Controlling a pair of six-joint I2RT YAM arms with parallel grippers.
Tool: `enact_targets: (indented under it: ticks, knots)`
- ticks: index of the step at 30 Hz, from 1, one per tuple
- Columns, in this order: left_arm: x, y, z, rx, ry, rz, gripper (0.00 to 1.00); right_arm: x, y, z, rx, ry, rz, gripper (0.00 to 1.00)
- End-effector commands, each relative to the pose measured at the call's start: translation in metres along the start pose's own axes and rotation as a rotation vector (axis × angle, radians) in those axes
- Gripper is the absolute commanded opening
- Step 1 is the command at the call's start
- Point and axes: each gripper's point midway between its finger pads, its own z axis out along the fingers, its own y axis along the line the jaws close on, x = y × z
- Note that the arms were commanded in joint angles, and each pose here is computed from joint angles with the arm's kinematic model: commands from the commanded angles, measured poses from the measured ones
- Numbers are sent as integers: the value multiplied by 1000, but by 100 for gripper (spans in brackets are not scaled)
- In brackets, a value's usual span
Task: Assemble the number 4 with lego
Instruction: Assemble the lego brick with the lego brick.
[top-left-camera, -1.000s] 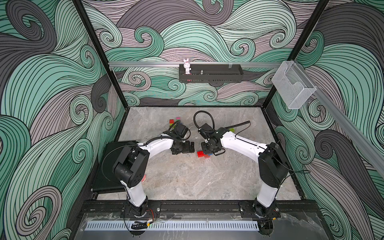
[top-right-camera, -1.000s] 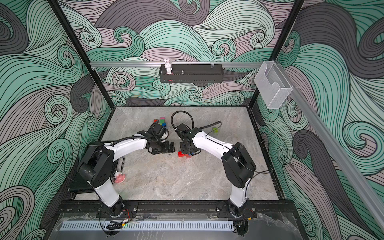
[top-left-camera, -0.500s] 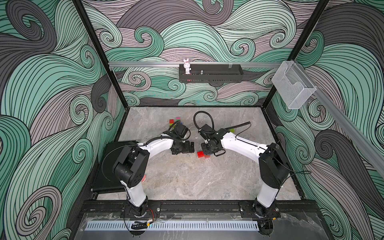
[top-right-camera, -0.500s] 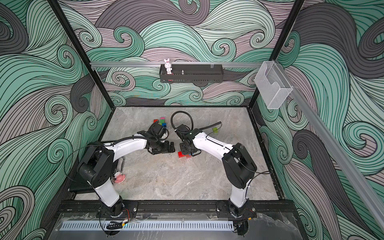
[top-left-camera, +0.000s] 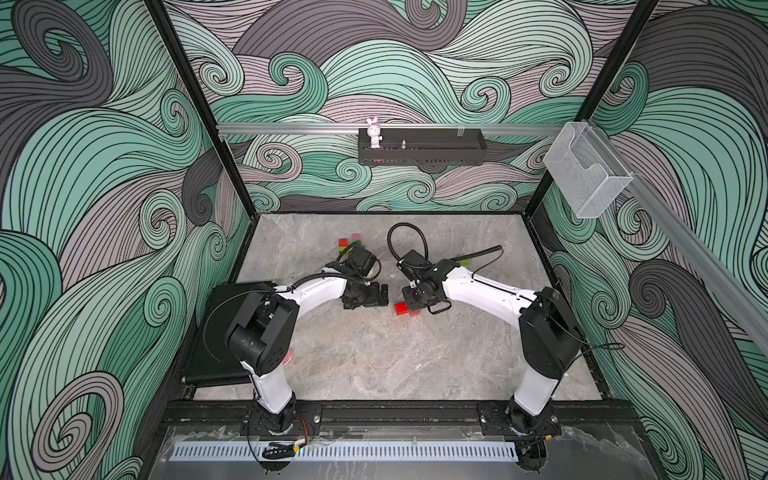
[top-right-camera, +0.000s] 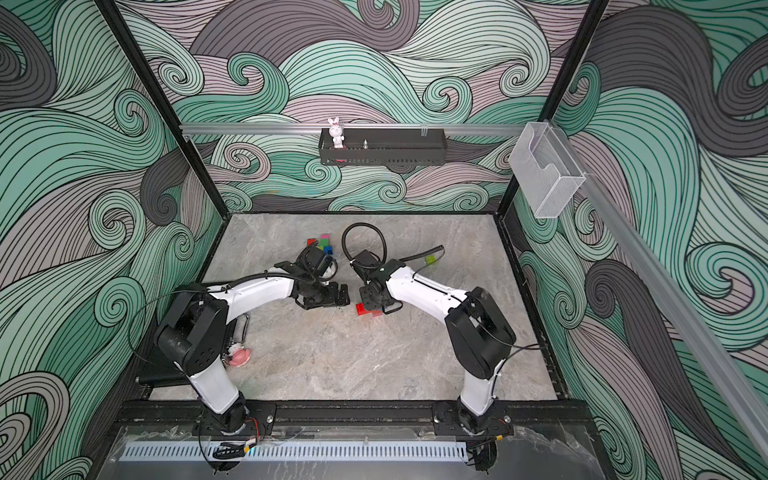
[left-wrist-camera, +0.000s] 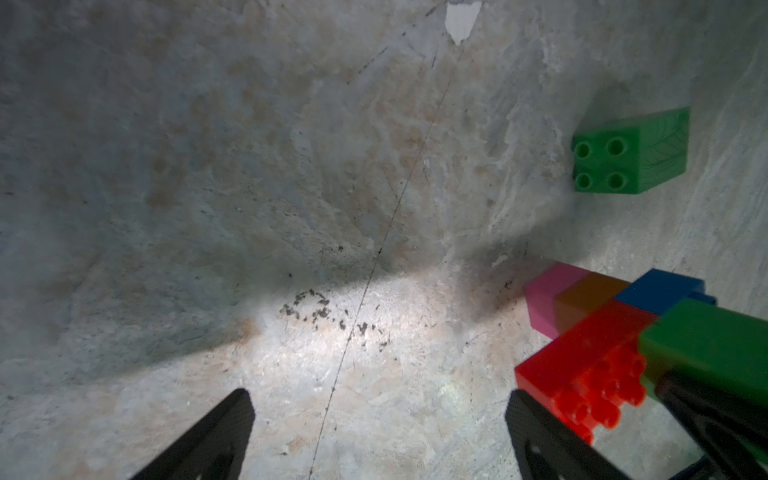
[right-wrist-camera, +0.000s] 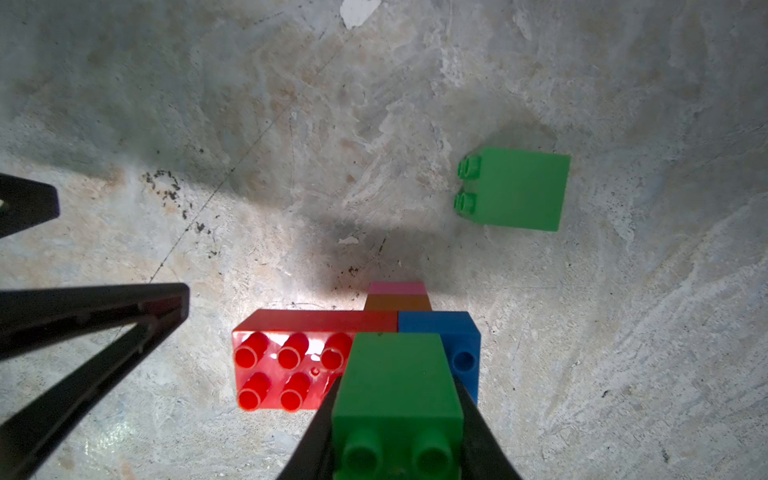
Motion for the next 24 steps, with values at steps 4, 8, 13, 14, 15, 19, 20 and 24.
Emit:
enact_targets:
  ticks: [4,8,13,14,15,19,20,24]
  knots:
    - [-17,5,-20,-17,-83,-5,99,80,-19,42,81,323,-19,0]
    - [-21,4,-27,-10,-95,-5,99,64,-12,31,58,281,-1,4]
    - [-18,5,-30,-7,-91,-8,99,38,-4,15,30,197,23,14]
    - [-18,6,-31,-8,-93,-10,99,34,-3,13,27,182,26,15]
    - [-18,6,-31,-9,-93,-9,99,28,-2,10,21,165,31,16]
    - [-15,9,-31,-16,-87,-8,99,21,0,4,15,140,36,22]
    - [-15,10,-30,-17,-86,-10,99,20,0,2,13,136,37,23]
    - [-13,12,-29,-16,-80,-12,99,18,3,-1,-2,129,40,28]
